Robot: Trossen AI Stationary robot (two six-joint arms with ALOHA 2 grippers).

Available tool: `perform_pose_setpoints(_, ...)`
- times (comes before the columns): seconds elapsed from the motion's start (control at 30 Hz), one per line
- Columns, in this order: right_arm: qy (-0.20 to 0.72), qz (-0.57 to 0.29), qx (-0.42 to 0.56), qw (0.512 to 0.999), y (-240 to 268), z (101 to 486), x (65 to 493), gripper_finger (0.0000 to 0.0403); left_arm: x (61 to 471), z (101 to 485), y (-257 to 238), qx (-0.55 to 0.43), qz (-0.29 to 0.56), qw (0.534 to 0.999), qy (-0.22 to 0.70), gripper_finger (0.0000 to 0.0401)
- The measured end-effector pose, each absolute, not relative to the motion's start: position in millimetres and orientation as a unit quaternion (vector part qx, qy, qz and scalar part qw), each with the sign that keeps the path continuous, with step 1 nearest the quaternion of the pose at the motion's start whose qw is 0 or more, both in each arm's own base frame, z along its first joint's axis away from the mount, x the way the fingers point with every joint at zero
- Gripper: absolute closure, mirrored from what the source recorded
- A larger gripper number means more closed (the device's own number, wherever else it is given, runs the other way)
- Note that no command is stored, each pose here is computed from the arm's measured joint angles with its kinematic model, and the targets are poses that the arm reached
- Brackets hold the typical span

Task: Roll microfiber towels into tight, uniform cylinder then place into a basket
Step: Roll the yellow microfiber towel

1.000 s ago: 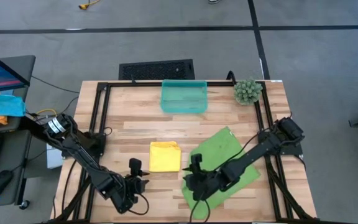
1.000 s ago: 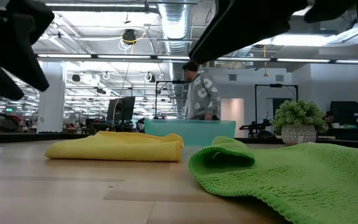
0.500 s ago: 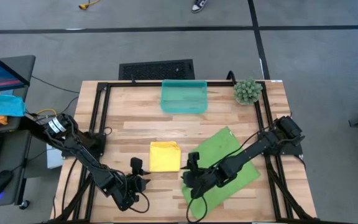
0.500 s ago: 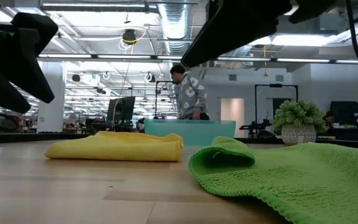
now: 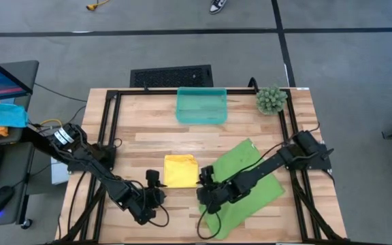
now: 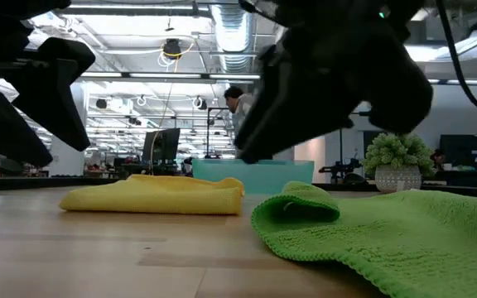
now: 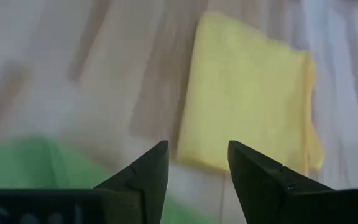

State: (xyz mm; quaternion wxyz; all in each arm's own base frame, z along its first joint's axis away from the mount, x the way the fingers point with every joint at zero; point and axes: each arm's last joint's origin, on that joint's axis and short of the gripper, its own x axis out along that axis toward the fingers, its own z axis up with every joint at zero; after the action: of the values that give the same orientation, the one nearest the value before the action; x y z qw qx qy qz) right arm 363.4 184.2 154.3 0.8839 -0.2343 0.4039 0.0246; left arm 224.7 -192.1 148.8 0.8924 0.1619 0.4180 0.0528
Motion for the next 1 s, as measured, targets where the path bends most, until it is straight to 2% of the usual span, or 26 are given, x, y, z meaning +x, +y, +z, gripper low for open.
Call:
perform_pose_setpoints(0.2,0.396,0.047,-0.209,0.893,181.4,143.4,375.2,0.0221,229.8,149.0,-187.6,0.159,0.055,0.892,0.42,0.0176)
perform_pose_setpoints(1.0,0.415,0.03,-0.175,0.892,162.5,133.3,385.1,0.0227,229.9,126.4,-160.0,0.153,0.068,0.879,0.446,0.0175)
